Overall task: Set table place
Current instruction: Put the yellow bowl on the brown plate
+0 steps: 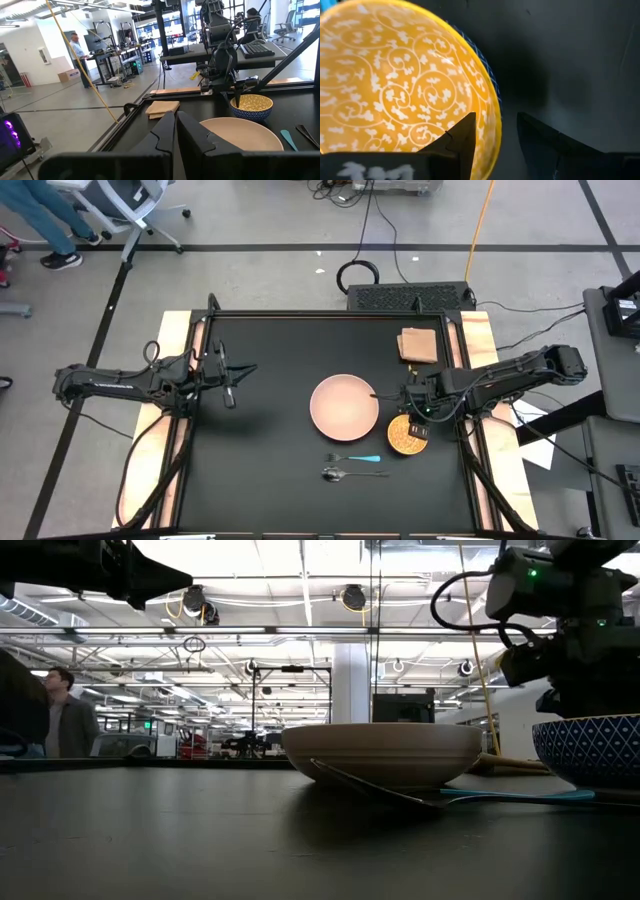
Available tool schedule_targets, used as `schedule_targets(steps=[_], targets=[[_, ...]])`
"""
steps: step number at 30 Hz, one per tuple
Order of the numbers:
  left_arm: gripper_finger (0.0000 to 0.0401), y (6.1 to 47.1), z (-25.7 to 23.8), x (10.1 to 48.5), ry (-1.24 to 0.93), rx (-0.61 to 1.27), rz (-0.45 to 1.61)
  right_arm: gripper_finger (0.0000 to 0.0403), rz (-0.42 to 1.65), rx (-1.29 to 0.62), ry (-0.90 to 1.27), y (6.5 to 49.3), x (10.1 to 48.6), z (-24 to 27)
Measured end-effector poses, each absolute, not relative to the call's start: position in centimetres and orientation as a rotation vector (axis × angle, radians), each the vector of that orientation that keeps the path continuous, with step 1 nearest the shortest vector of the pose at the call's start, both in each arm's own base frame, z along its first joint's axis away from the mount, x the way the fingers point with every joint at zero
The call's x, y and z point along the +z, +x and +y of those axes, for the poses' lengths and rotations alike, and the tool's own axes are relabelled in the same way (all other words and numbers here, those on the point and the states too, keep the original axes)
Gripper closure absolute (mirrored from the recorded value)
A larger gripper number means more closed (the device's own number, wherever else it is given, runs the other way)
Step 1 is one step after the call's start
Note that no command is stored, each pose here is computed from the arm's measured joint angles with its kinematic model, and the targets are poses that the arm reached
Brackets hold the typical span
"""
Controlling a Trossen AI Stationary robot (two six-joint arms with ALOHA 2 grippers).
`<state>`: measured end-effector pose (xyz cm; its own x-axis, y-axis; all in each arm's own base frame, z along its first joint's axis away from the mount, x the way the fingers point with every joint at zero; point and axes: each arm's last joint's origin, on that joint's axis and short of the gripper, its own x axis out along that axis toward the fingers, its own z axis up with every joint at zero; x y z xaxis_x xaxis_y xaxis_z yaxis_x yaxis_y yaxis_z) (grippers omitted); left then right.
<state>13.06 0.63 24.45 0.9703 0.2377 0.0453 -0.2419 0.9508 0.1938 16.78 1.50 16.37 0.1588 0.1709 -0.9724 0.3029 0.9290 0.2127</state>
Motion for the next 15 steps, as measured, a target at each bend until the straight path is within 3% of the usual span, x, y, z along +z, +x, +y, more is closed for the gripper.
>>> schedule_targets(steps=[15], targets=[[0.0375,13.1,0.6,24.5,0.199,0.244,-0.021,0.0285,1.366,-0.091,0.405,16.7,14.9,1.5]])
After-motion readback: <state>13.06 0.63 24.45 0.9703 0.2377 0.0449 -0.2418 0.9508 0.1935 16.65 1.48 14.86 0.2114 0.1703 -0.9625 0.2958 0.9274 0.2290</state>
